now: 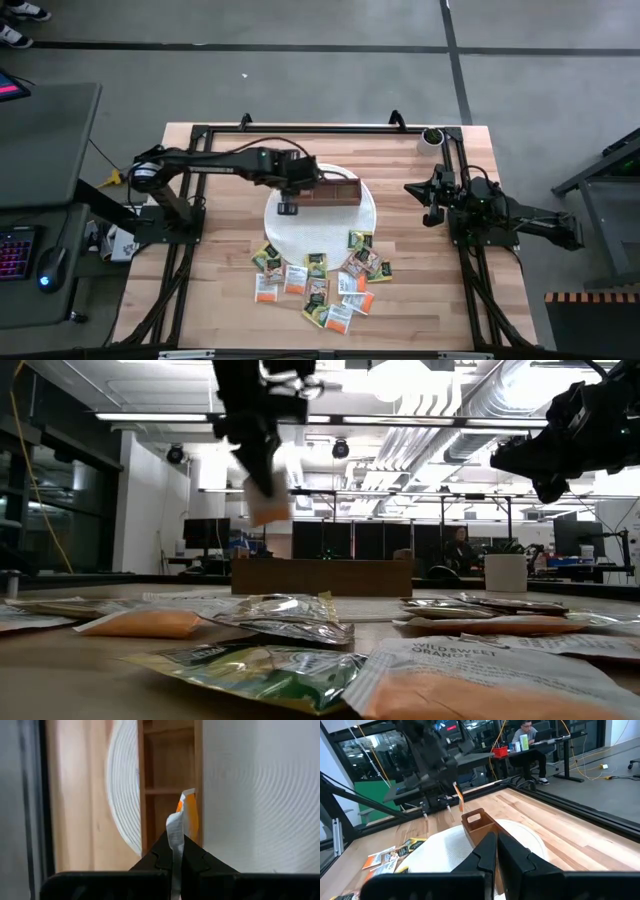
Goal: Pick & Place Tea
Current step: Put the orange tea bag into the left section of the wooden organizer
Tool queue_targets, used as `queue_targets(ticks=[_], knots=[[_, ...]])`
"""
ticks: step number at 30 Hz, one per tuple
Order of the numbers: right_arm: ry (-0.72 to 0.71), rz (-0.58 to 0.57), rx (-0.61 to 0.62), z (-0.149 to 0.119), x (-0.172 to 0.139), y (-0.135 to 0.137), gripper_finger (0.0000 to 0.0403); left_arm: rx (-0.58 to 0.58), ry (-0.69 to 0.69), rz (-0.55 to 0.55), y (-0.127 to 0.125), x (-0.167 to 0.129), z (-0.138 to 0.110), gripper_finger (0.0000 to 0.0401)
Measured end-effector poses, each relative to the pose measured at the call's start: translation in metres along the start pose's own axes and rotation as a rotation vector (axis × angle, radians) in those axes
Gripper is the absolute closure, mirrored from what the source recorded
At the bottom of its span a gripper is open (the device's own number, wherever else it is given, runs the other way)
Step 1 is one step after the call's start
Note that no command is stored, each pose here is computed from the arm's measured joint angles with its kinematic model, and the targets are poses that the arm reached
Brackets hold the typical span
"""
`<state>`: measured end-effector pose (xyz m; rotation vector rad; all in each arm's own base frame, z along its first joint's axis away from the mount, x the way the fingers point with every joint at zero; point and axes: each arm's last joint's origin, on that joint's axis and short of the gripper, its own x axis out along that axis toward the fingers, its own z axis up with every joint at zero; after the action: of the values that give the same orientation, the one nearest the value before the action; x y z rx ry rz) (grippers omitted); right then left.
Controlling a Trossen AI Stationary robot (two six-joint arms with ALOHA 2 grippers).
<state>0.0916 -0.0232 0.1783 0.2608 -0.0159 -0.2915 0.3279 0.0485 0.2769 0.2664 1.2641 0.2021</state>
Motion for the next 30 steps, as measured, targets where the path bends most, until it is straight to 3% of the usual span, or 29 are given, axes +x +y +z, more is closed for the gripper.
queue_targets(ticks=[8,22,30], knots=[[0.000,0.001,0.000,0.000,0.000,0.000,0.0391,-0.002,0.021,0.029,0.005,0.026,0.010,0.0401],[0.000,0.001,0.000,0.000,0.000,0.000,0.0391,-0.049,0.045,0.066,0.019,0.038,0.008,0.0401],[0.001,0.001,0.000,0.000,0.000,0.000,0.0391,-0.069,0.102,-0.008,0.013,0.057,0.008,0.0401]])
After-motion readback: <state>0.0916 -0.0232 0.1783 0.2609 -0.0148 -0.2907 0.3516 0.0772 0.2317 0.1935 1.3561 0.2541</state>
